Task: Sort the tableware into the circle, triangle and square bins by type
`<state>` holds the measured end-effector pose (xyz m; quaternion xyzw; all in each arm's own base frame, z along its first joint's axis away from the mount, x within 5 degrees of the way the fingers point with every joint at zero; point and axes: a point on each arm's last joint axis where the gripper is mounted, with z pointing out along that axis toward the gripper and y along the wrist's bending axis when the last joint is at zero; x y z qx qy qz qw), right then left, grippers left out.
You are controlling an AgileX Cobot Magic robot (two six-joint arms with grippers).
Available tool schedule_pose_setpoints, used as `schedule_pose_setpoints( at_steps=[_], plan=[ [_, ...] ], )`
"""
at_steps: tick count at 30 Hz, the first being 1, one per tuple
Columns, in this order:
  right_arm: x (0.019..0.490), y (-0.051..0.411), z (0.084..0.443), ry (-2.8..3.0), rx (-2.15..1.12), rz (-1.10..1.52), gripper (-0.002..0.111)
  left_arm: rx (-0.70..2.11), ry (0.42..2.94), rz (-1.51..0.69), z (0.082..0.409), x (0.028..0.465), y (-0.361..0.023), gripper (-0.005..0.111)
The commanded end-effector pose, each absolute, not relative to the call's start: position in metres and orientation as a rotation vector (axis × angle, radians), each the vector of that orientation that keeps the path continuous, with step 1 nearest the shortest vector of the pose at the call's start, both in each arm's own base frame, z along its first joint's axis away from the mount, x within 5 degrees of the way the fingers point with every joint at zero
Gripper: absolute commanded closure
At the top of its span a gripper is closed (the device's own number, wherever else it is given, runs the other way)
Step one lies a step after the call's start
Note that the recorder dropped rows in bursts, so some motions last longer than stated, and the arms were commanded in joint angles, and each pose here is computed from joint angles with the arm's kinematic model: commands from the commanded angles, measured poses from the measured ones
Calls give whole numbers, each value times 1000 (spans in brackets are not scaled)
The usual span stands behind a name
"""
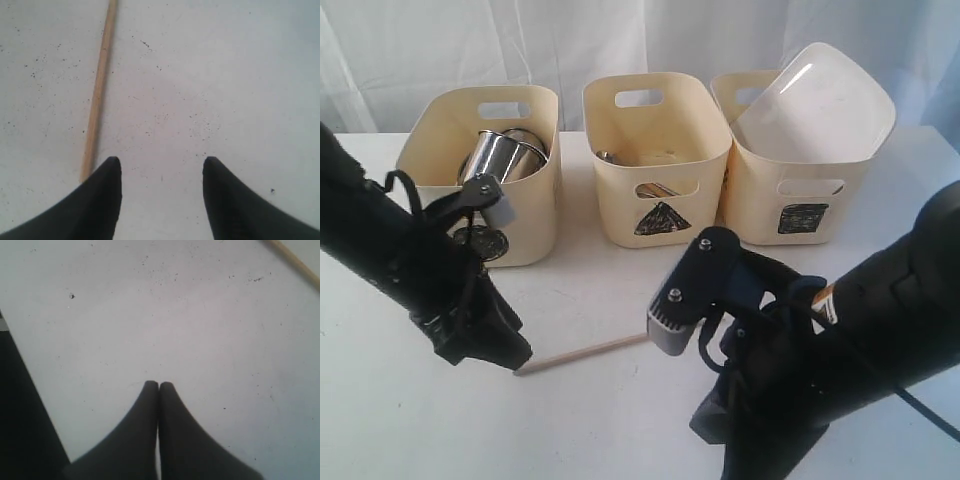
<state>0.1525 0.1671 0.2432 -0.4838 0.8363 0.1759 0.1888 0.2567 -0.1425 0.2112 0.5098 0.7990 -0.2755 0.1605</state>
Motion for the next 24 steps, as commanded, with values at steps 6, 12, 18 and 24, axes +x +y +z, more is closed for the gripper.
schedule_pose_setpoints(
  at_steps=[6,12,18,24],
  plan=[
    [147,163,240,2364,-1347,502,108,1669,2256,-657,191,284,-177,55],
    [147,163,240,2365,-1348,502,108,1798,2356,-510,166,301,-194,55],
    [147,163,240,2364,-1350,500,108,1971,2395,-359,148,295,-210,55],
    [147,163,240,2366,-1351,500,108,2014,2437,-360,136,290,-216,61]
  ],
)
